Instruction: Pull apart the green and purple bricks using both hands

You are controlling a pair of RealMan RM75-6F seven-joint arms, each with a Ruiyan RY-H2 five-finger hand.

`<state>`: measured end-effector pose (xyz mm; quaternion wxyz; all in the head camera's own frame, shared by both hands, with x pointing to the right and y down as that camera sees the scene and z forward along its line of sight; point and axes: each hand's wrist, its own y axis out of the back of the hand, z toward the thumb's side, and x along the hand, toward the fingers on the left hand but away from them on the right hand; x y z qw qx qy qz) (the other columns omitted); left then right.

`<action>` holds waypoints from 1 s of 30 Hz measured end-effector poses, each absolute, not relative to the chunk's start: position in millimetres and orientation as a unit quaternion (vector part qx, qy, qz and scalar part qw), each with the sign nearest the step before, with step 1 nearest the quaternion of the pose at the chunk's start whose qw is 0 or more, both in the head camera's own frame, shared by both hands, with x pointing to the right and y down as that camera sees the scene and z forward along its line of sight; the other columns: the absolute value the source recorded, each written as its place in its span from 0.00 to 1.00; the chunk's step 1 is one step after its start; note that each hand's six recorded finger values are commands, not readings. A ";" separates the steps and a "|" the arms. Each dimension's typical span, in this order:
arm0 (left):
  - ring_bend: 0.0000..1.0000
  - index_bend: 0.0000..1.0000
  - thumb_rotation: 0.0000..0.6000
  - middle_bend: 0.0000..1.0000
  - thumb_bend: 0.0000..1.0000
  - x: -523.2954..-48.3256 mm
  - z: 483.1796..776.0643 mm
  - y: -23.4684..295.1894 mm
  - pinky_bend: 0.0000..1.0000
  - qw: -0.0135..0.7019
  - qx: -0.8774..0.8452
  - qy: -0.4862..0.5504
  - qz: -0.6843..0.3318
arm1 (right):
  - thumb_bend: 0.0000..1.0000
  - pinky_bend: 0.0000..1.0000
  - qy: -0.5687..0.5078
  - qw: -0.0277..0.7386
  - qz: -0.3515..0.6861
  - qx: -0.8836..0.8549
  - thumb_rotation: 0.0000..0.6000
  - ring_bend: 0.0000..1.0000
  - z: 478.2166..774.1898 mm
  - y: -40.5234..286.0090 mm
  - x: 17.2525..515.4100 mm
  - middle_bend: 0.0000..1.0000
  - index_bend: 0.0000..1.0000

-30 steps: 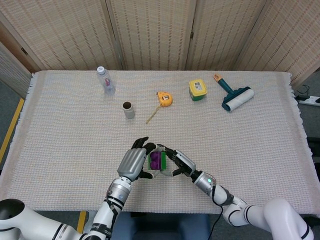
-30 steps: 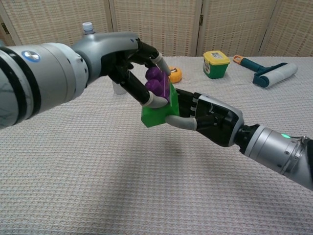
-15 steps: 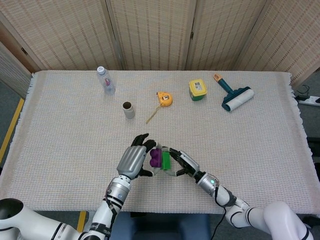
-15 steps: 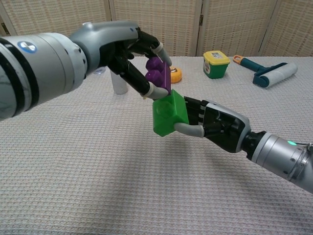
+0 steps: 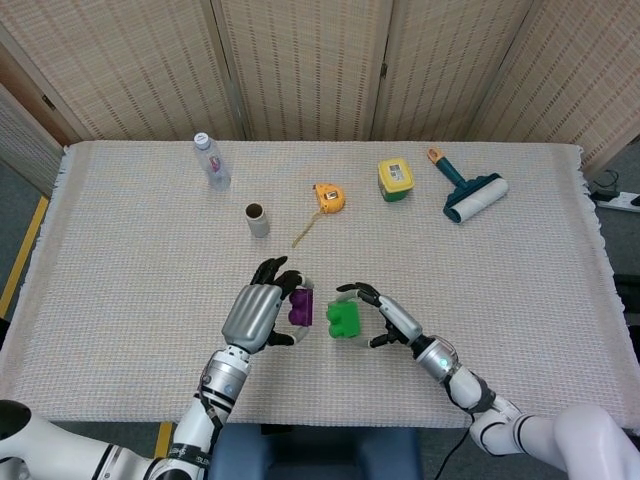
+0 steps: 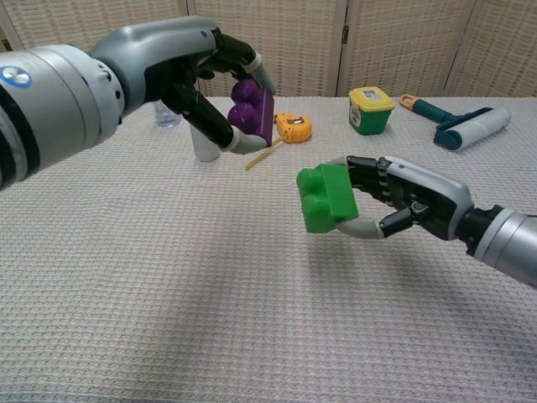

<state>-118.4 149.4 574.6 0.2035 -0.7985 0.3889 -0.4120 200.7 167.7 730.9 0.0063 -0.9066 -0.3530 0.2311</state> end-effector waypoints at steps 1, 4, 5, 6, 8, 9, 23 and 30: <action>0.03 0.51 1.00 0.30 0.38 -121.6 575.9 148.5 0.00 0.204 -0.797 0.390 -0.414 | 0.37 0.00 -0.353 0.024 0.240 -0.904 1.00 0.17 726.7 164.4 206.5 0.18 0.67; 0.03 0.51 1.00 0.30 0.38 -135.5 582.2 144.2 0.00 0.204 -0.791 0.394 -0.422 | 0.37 0.00 -0.350 0.071 0.263 -0.896 1.00 0.17 708.3 155.8 223.9 0.18 0.67; 0.03 0.51 1.00 0.30 0.38 -142.1 585.1 142.6 0.00 0.205 -0.788 0.396 -0.425 | 0.37 0.00 -0.349 0.084 0.271 -0.893 1.00 0.17 701.8 153.6 229.4 0.18 0.67; 0.03 0.52 1.00 0.30 0.38 -146.5 587.3 142.3 0.00 0.204 -0.787 0.396 -0.427 | 0.37 0.00 -0.346 0.102 0.283 -0.889 1.00 0.17 692.7 150.7 237.5 0.18 0.67; 0.03 0.52 1.00 0.30 0.38 -155.3 594.4 144.6 0.00 0.193 -0.788 0.394 -0.432 | 0.37 0.00 -0.341 0.130 0.305 -0.880 1.00 0.17 679.7 147.0 251.0 0.18 0.67; 0.03 0.52 1.00 0.30 0.38 -159.6 598.3 145.9 0.00 0.190 -0.789 0.390 -0.435 | 0.37 0.00 -0.336 0.147 0.321 -0.873 1.00 0.17 671.7 145.4 260.3 0.18 0.67; 0.02 0.51 1.00 0.30 0.38 -223.1 663.6 161.2 0.00 0.228 -0.772 0.361 -0.470 | 0.37 0.00 -0.294 0.250 0.487 -0.784 1.00 0.15 636.4 153.2 349.7 0.18 0.67; 0.02 0.51 1.00 0.30 0.38 -245.4 696.8 169.6 0.00 0.234 -0.763 0.353 -0.489 | 0.37 0.00 -0.288 0.247 0.515 -0.769 1.00 0.14 666.3 160.6 361.1 0.18 0.67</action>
